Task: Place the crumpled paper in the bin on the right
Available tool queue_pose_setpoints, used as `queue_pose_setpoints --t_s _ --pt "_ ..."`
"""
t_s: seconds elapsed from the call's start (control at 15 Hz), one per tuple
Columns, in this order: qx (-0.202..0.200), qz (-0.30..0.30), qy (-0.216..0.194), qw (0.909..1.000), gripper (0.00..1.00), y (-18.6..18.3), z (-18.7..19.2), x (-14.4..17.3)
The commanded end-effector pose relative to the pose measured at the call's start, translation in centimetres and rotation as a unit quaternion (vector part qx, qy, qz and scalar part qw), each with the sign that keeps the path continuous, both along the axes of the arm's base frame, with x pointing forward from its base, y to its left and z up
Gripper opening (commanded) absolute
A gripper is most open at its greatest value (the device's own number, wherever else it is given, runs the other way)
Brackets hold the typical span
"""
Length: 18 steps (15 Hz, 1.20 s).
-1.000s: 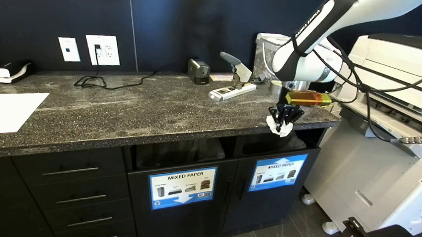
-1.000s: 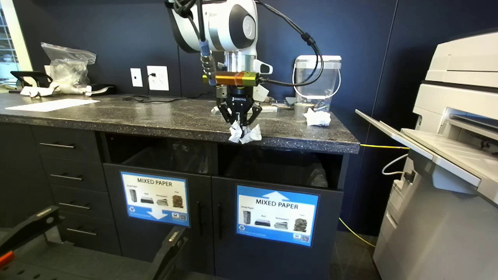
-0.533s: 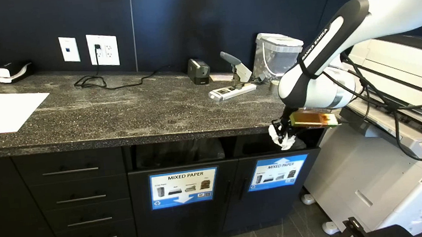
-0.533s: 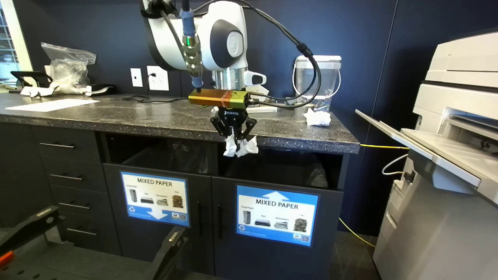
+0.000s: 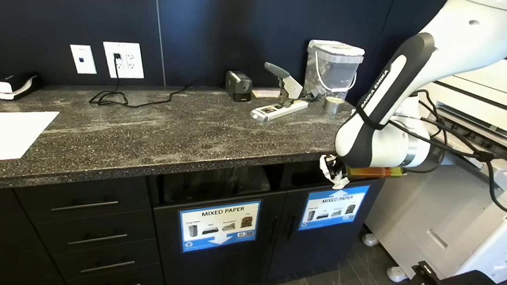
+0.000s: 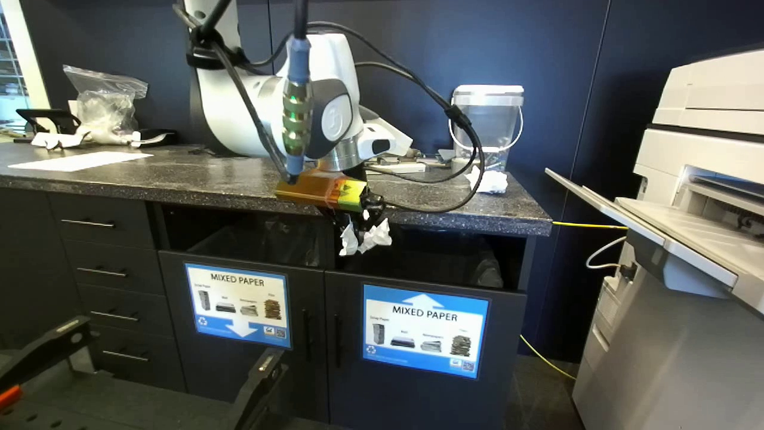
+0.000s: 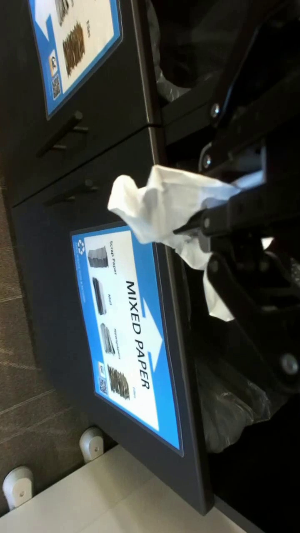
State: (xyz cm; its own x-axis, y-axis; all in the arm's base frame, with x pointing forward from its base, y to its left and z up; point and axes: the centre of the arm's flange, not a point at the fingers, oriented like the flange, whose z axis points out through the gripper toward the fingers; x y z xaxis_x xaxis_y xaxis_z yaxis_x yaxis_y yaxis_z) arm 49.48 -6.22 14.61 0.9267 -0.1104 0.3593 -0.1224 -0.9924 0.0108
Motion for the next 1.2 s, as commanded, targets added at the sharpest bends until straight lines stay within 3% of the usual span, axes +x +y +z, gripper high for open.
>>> queue_pose_setpoints --t_s 0.0,0.6,1.13 --pt "0.005 0.009 -0.050 0.9987 0.15 0.0 -3.3 -0.7" --pt "-0.022 0.022 -0.143 0.9893 0.15 -0.9 -8.0 0.4" --pt "-0.024 0.030 -0.176 0.9836 0.16 -3.1 -11.8 4.2"
